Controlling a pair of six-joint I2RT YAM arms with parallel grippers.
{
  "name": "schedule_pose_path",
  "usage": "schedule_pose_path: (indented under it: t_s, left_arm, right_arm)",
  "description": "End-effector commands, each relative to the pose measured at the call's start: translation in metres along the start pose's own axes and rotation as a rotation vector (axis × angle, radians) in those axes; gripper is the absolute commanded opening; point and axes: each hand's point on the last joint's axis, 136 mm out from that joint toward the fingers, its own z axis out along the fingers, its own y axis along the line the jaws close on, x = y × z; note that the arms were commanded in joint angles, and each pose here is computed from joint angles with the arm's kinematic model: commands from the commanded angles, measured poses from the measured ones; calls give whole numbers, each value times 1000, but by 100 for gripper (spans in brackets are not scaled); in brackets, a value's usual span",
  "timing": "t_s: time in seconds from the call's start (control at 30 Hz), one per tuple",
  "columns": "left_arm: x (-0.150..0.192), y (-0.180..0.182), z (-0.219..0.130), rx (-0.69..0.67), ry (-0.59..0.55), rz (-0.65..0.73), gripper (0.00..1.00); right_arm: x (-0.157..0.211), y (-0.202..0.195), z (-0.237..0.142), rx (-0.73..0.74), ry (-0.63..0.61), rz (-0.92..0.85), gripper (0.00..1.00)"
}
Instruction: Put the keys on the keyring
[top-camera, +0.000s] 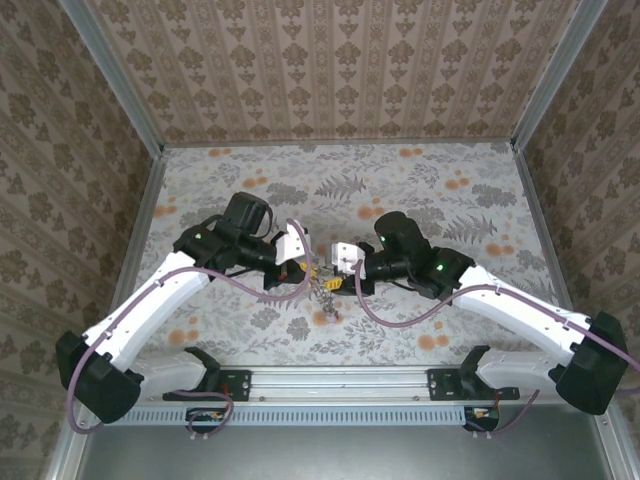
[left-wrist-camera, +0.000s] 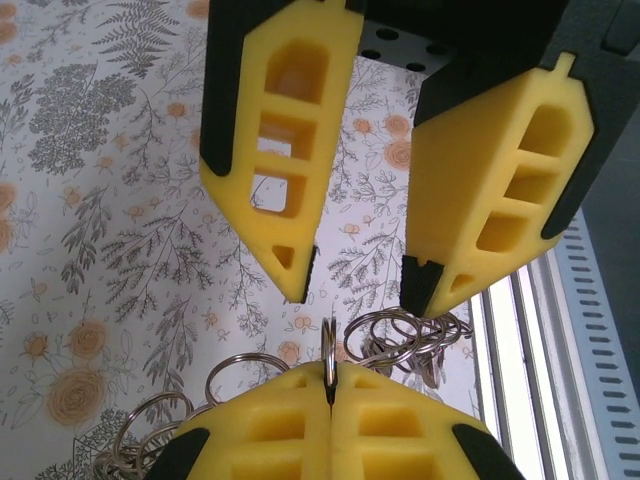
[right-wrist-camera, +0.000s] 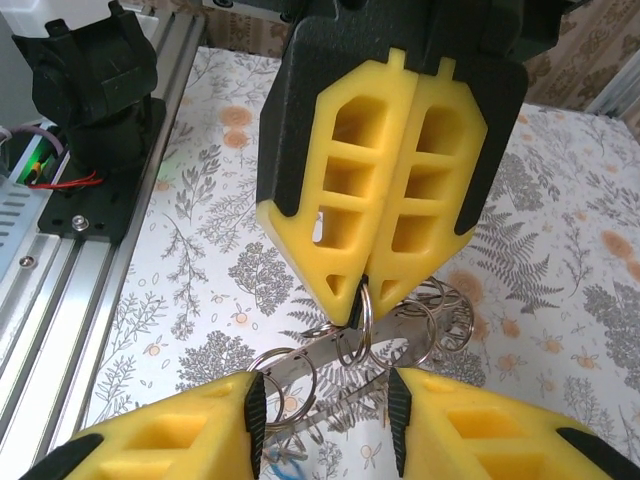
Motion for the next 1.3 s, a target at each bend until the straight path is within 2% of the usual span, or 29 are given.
schedule_pose_path:
  t_s: [0.0,0.37,0.53,0.6,0.63,0.7,0.77,1.0,1.07,1.27]
  left_arm:
    - [-17,-8,-5,39,-43,46,0]
    - [-21,-10,4,72,-43,56,0]
    - [-22,-11,4,74,-40,61,0]
    - [-22,-11,4,71,-46,60,0]
    - [-22,-10,4,69,-46,61,0]
    - [-20,-11,3,65,-48,63,9]
    - [-19,-13,2,61,-53,66,18]
    - [-8,-8,-3,-9,-91,25,22]
    - [-7,-5,-5,-32,-98,15,26]
    - [-8,-2,-16,-67,-112,10,28]
  right_arm:
    - [-11,3,2,-33,-34,17,37]
    - [-16,0,8,-36,-55,53,27]
    - [-14,1,10,-38,-50,61,16]
    - [-13,0,11,-36,-46,72,5]
    - [-13,0,11,-33,-49,81,3]
    - [-16,-6,11,1,-84,118,0]
    - [-21,-16,7,45,-148,167,0]
    - [-44,-27,-12,95,-376,246,0]
    - [-46,-27,-14,96,-402,255,0]
    - [-41,-25,-13,97,-403,241,0]
